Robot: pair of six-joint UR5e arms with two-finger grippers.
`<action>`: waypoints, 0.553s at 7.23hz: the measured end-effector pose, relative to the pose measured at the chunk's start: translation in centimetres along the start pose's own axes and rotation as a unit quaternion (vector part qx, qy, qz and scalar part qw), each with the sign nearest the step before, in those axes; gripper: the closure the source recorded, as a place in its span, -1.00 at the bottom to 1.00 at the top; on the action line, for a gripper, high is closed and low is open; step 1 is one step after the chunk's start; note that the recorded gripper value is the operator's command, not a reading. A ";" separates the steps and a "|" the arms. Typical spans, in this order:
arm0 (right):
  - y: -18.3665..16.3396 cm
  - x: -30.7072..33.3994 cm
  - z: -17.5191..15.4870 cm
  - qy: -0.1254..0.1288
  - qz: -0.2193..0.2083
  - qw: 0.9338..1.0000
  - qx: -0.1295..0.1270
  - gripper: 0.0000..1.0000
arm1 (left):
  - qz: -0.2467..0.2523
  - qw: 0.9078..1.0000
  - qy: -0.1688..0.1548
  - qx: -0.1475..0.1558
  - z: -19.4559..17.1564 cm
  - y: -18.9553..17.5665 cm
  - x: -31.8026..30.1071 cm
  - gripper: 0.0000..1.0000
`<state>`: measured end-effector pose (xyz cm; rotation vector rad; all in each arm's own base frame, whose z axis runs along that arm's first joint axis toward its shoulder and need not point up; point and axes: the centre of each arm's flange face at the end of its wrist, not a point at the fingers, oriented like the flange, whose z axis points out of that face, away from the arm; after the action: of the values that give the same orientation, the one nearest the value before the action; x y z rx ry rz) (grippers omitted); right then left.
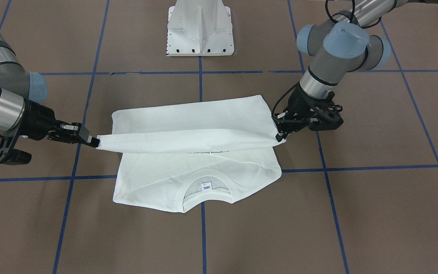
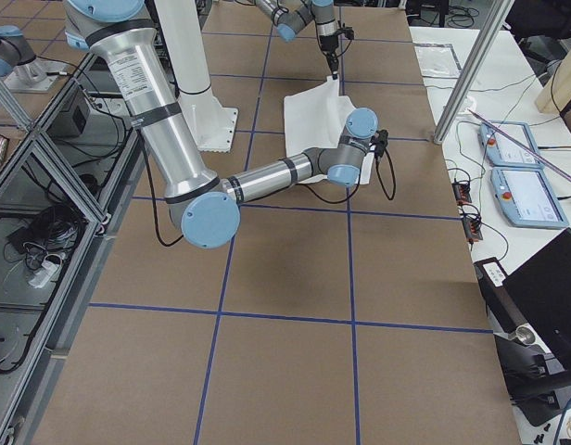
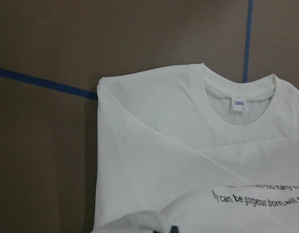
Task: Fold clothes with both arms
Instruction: 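Carry the hem over the shirt body to the collar with both grippers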
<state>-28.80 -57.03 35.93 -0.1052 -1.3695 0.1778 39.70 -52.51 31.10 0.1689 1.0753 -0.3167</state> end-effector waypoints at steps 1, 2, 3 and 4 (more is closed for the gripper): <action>-0.2 0.1 0.4 0.003 0.002 1.000 0.007 1.00 | 0.005 1.000 -0.006 0.005 1.3 -1.3 -1.0 1.00; -0.8 0.0 1.2 0.008 0.004 1.000 0.019 1.00 | 0.008 1.000 -0.007 0.008 1.7 -2.0 -1.3 1.00; -1.5 -0.3 1.9 0.011 0.006 1.000 0.027 1.00 | 0.010 1.000 -0.005 0.010 1.7 -2.3 -1.1 1.00; -1.9 -0.6 2.3 0.013 0.009 0.999 0.031 1.00 | 0.012 1.000 -0.002 0.011 1.7 -2.4 -0.7 1.00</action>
<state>-31.03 -59.10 36.19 -0.0668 -1.3371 0.2331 40.00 -55.15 32.50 0.1991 1.0648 -0.3077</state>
